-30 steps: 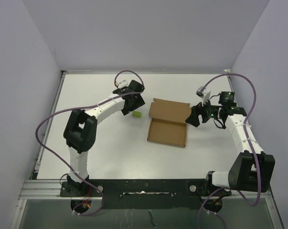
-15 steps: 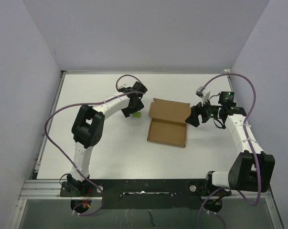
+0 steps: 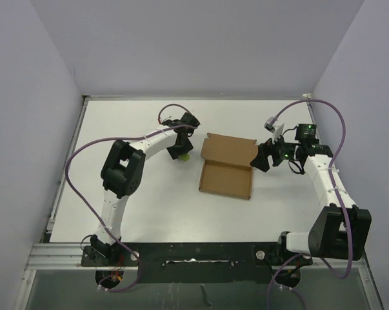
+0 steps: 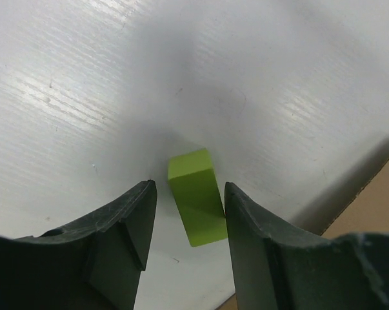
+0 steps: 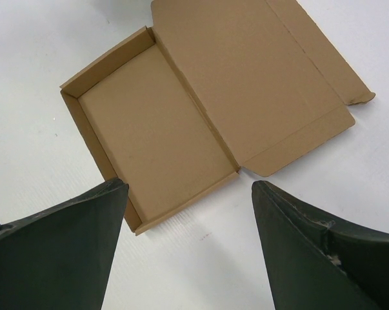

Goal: Fold the paper box

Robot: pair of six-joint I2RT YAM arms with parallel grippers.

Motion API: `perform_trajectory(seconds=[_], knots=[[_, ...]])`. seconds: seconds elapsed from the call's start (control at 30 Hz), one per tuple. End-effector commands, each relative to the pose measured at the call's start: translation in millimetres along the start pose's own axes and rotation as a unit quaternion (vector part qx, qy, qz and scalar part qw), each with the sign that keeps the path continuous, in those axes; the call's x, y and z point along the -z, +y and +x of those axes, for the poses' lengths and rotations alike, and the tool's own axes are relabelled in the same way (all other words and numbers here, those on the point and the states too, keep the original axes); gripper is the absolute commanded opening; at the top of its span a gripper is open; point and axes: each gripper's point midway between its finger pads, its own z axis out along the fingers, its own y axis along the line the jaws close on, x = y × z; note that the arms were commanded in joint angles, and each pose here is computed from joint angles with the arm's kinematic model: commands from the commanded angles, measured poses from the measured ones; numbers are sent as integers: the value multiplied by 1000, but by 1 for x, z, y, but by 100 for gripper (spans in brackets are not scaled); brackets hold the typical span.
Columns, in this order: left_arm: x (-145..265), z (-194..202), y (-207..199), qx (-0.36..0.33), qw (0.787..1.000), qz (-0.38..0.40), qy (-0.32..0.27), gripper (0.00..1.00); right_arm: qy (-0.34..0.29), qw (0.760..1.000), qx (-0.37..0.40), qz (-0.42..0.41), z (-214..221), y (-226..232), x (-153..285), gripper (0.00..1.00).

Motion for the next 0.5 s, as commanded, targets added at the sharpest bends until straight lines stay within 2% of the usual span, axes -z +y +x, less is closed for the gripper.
perform_trajectory(seconds=[0.0,0.07,0.2,0.27,0.37,0.47], knots=[[-12,-2,-3,2,1000,-1,0,45,-14,1000,21,-6,-8,1,-2,80],[-11,-3,-3,1,1000,0,-2,43,-14,1000,22,-6,-8,1,-2,80],[-9,-4,-3,-4,1000,6,-5,30,-14,1000,22,-6,-8,1,-2,80],[-7,-6,-5,-12,1000,16,-10,15,-14,1000,22,-7,-8,1,-2,80],[-2,-7,-5,-24,999,30,-15,4,-14,1000,23,-8,-8,1,-3,80],[6,-9,-5,-48,997,53,-27,0,-14,1000,23,-8,-7,1,-3,80]])
